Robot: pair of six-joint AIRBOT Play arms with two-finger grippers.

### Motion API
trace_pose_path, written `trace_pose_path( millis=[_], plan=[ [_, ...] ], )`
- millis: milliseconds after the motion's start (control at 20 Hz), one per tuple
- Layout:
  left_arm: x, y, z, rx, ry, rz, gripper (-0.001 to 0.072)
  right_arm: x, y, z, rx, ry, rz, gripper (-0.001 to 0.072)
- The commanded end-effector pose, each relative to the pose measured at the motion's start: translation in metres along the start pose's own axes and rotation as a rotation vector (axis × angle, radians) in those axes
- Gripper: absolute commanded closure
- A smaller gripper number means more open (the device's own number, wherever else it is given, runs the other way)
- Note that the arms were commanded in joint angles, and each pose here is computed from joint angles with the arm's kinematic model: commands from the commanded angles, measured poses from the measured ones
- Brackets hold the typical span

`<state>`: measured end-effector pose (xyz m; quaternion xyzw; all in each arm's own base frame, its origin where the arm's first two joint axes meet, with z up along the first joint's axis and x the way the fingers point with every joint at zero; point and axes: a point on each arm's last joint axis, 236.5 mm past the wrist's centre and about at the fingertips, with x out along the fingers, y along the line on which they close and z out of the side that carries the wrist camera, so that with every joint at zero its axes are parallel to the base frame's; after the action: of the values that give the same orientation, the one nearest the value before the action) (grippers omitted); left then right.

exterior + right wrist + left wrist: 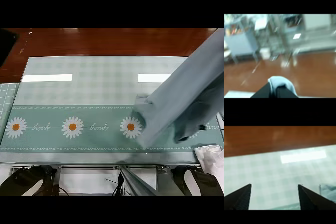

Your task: Fold the shirts.

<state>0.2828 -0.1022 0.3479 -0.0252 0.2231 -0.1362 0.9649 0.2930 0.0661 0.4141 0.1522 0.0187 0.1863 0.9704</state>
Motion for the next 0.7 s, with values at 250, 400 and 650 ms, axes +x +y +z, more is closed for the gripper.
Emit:
trace_pose_path(
  millis=[250, 400, 650],
  plan=[
    [0.000, 0.005, -0.022, -0.026, 0.092, 0.022, -0.0002, 0.101, 0.019, -0.121, 0.154, 0.392, 0.239, 0.0689],
    [0.000, 0.006, -0.024, -0.025, 0.101, 0.026, -0.0002, 0.138, 0.089, -0.209, 0.026, 0.560, 0.353, 0.0689],
    [-0.006, 0.019, -0.052, -0.020, 0.222, 0.083, -0.0002, 0.136, 0.196, -0.363, -0.072, 0.842, 0.531, 0.0688]
  ],
)
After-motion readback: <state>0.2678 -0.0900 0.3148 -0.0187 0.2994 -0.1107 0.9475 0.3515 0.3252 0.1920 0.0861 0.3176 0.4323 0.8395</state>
